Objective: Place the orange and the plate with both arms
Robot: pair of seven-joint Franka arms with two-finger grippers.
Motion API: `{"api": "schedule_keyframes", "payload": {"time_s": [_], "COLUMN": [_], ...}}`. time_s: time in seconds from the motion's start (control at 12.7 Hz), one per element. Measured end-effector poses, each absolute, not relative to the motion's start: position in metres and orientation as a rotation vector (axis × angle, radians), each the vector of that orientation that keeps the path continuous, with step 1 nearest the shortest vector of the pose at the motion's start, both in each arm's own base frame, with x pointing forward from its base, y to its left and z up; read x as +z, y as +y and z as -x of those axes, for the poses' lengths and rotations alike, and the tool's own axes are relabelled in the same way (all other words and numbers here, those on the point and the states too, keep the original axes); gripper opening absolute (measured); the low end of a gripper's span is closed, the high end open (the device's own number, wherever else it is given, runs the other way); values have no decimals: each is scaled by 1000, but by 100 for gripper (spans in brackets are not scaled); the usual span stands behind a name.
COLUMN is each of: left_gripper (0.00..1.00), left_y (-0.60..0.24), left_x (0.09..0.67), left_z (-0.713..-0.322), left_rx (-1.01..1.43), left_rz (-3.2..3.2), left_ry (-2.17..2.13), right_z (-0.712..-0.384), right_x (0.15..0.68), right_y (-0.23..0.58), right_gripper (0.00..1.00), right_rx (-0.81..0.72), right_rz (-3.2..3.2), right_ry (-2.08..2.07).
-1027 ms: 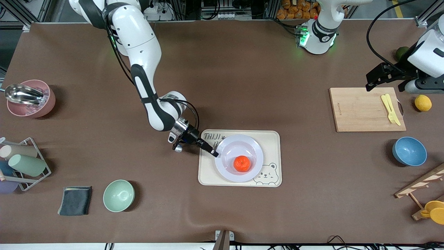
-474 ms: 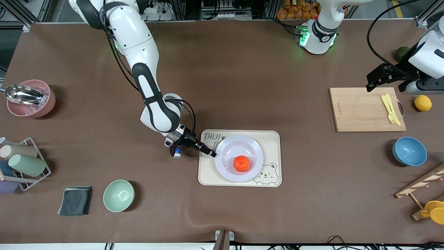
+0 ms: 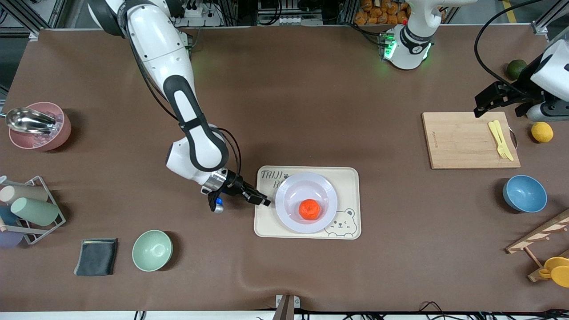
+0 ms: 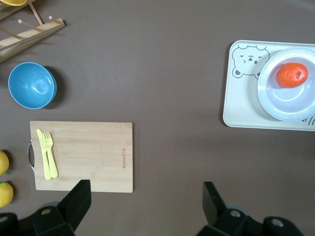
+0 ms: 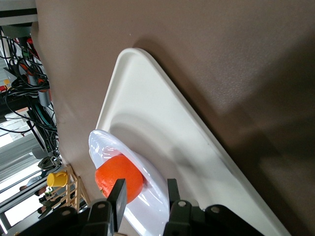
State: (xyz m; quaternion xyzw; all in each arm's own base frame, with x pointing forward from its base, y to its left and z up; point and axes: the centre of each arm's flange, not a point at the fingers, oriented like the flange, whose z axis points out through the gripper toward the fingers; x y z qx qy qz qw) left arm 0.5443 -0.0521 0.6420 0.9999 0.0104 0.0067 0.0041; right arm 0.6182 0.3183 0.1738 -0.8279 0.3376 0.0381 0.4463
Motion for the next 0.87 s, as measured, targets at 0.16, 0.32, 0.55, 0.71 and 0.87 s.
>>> {"api": "schedule_keyframes", "payload": {"time_s": [0.16,0.32,0.55,0.71,0.87], "left_gripper": [100,100,100,100,100], "left_y": [-52,-52,-53,-54,-58], "left_x": [643,643,644,644,644], "left_z": [-544,-544,-544,-544,-543], "left_rx": [21,22,23,23,22], "left_rz": [-3133,-3133,-3133,-3133,-3133], "left_ry": [33,33,31,28,16], "right_z": [-632,-647,-658,-663,-668], "right_x": [189,210,221,220,227], "right_y": [301,277,238,203,165], "right_gripper": [41,45,52,58,76], "right_rx": [181,229,301,369,428], "right_rz": [2078,2105,2143,2159,2180], "right_ry": [829,819,768,747,719]}}
